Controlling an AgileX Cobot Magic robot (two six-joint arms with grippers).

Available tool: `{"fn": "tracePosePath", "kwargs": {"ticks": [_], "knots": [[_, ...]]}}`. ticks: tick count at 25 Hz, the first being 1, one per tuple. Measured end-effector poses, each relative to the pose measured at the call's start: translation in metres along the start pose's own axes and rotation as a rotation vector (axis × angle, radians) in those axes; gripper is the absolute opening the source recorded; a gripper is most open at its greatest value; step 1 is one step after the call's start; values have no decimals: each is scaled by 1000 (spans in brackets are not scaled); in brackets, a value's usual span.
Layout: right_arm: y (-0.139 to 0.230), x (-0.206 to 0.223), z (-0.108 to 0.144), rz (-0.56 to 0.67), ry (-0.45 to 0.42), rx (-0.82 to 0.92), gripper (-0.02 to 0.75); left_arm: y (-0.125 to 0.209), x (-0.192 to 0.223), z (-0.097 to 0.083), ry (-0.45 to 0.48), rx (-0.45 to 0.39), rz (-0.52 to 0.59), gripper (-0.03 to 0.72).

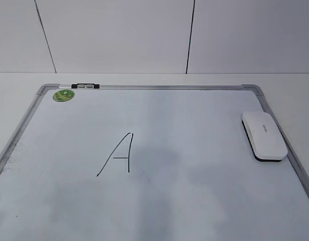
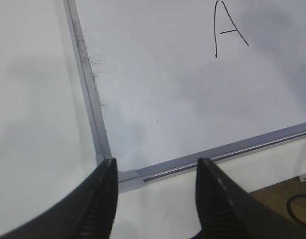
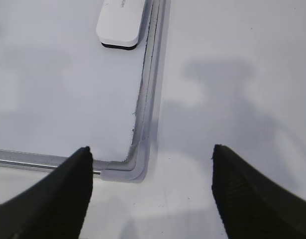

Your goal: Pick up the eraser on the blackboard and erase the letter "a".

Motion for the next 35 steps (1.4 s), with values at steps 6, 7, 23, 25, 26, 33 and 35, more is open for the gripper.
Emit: {"fn": "tracePosePath", "kwargs": {"ticks": [6, 7, 23, 25, 26, 33, 35], "knots": [[-1, 0, 0, -4, -1, 0, 593, 0, 0, 0, 2, -1, -2, 383], [-1, 0, 0, -4, -1, 0, 593, 0, 0, -1, 5, -3, -2, 383], [-1, -1, 0, -19, -1, 0, 593, 1, -2, -2, 10, -4, -21, 304], [0, -4, -1, -38, -3, 3, 593, 1, -6, -3, 10, -1, -47, 288], [0, -5, -1, -49, -4, 4, 593, 2, -8, -3, 8, 2, -64, 283], [5, -16, -3, -146, -16, 16, 593, 7, -22, -6, 2, 17, -169, 269], [5, -17, -3, -154, -15, 16, 593, 8, -24, -6, 0, 20, -185, 269]]}}
Point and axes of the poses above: a point on each arm's last joint axis where the gripper is mounted, x pointing out along that axis toward the gripper, z along the wrist's bending axis when the last joint is at zero, y = z × x, the point moved 5 cm from there along x, pointing out along that axis toward the gripper, and after that the axes turned 6 degrees about x, right-handed, at the moved point
